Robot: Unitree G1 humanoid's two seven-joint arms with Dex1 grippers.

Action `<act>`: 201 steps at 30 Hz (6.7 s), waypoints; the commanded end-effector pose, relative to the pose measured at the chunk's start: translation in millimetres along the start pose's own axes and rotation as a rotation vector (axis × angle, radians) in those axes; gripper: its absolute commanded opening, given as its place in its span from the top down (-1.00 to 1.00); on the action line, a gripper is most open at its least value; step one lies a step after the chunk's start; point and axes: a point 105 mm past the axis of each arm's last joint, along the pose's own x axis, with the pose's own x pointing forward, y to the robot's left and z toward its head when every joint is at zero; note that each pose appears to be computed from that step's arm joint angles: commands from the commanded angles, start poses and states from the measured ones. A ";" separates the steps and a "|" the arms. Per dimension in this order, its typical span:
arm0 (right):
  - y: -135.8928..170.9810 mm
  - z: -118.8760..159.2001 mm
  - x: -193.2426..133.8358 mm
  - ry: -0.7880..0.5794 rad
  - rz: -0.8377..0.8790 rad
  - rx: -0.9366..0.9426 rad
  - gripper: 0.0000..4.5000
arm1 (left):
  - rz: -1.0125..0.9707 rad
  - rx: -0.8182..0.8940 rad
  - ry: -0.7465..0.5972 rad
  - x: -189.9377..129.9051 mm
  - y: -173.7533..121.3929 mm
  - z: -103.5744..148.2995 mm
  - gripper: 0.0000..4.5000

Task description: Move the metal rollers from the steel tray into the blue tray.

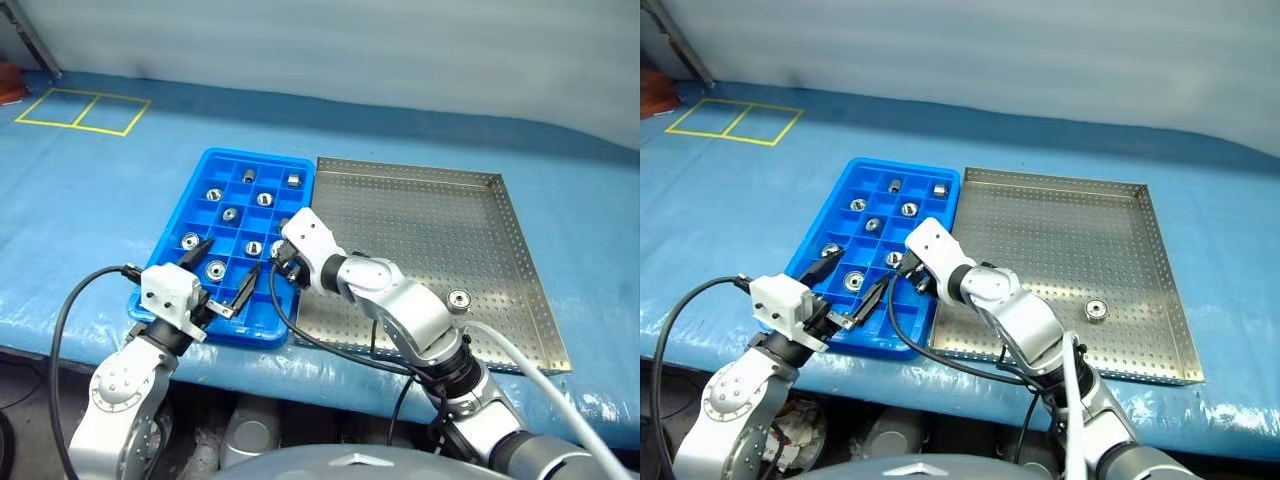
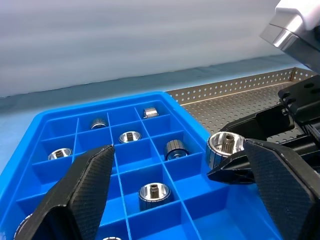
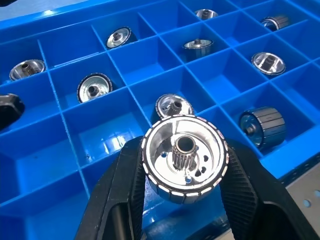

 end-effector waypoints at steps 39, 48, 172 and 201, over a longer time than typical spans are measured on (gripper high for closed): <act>-37.5 -32.2 -93.5 -0.069 -0.392 0.190 -0.98 | -0.392 -0.043 -0.065 43.0 -44.8 10.5 -1.00; -49.6 -39.7 -95.0 -0.050 -0.459 0.208 -0.98 | -0.411 -0.037 -0.065 43.5 -45.5 9.9 -1.00; -61.0 -31.6 -109.7 -0.138 -0.421 0.081 -0.99 | -0.253 0.007 -0.072 50.3 -8.2 -1.5 -1.00; -59.3 -52.0 -136.8 -0.115 -0.596 0.156 -0.99 | -0.345 0.002 -0.074 81.6 -12.9 4.4 -1.00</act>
